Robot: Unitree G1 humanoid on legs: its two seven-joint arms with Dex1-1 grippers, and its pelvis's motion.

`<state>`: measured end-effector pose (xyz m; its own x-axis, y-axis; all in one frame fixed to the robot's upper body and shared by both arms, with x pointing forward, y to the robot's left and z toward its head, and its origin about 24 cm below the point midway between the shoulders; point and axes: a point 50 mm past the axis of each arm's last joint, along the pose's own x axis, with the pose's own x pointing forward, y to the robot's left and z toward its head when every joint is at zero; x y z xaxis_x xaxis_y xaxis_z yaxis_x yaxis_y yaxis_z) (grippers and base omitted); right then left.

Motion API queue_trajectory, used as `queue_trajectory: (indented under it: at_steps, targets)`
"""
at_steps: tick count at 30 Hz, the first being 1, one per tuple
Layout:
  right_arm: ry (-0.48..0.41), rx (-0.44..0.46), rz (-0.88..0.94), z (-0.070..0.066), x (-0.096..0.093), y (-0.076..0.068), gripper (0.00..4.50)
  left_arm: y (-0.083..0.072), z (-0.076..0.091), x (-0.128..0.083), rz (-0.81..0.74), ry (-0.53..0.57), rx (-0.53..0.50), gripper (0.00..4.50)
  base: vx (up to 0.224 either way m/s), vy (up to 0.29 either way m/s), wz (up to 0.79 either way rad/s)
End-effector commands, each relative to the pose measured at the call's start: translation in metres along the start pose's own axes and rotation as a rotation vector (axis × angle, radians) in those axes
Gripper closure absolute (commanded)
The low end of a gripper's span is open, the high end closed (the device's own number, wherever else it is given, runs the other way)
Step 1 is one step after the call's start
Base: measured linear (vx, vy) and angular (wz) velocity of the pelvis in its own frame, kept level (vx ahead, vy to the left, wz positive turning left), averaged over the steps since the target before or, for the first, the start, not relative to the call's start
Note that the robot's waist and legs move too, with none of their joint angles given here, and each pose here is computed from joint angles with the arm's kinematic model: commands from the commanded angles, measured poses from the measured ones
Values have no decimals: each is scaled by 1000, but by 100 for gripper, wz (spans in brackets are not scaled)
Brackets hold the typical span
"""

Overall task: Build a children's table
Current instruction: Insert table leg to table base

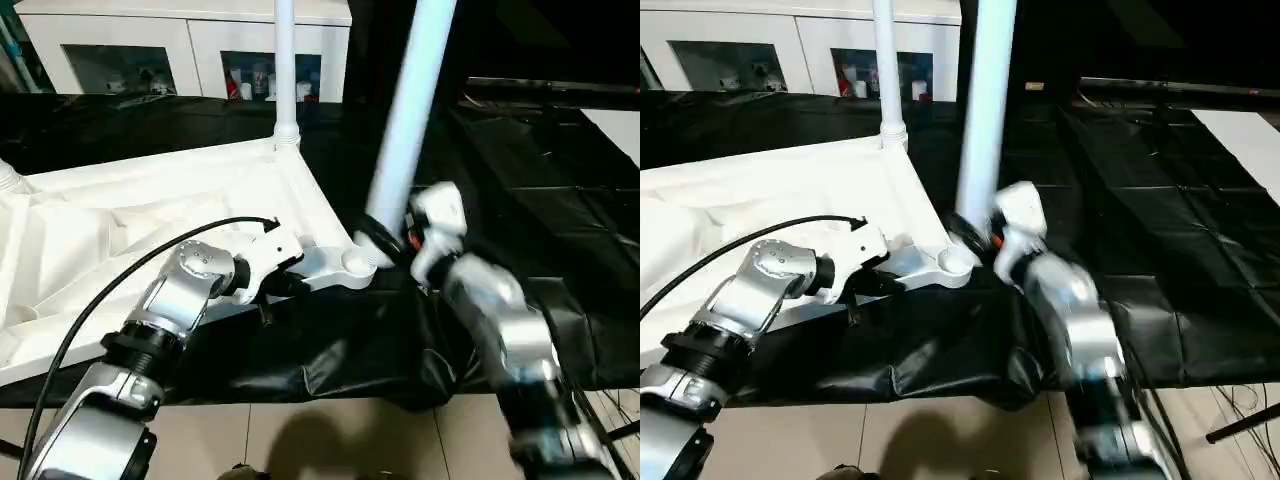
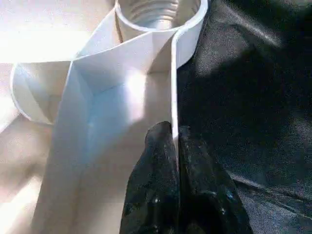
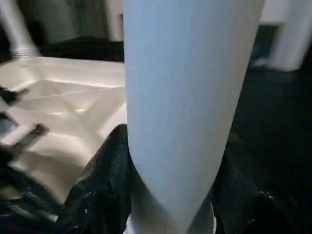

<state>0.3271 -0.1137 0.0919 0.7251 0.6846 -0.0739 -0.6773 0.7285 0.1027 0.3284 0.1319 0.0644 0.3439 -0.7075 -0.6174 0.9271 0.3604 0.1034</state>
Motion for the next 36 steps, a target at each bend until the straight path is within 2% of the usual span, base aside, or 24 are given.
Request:
queue_trajectory:
  at_steps: [1,3,6,9,14,24,29,36]
  targets:
    - [50,30,37,-4,-3,-6,264,-6,-4,2,-21,-15,-22,450,0,0,0]
    - [77,33,54,-5,-2,-7,264,-5,-3,2,-20,-22,-19,450,0,0,0]
    - [198,49,90,-13,-3,-15,264,-6,0,2,-19,-51,7,450,0,0,0]
    - [216,60,80,-14,-5,-20,264,-8,-1,2,-25,-45,12,450,0,0,0]
    - [189,108,81,-14,-1,-23,264,-13,-2,0,-60,-44,30,450,0,0,0]
    - [177,195,99,-21,2,-26,264,-9,-1,-1,-20,-51,30,450,0,0,0]
    - [169,219,103,-32,-1,-24,264,-7,-1,-2,17,-60,23,450,0,0,0]
    - [137,261,73,-57,-9,-18,264,-2,-2,-6,59,-75,12,450,0,0,0]
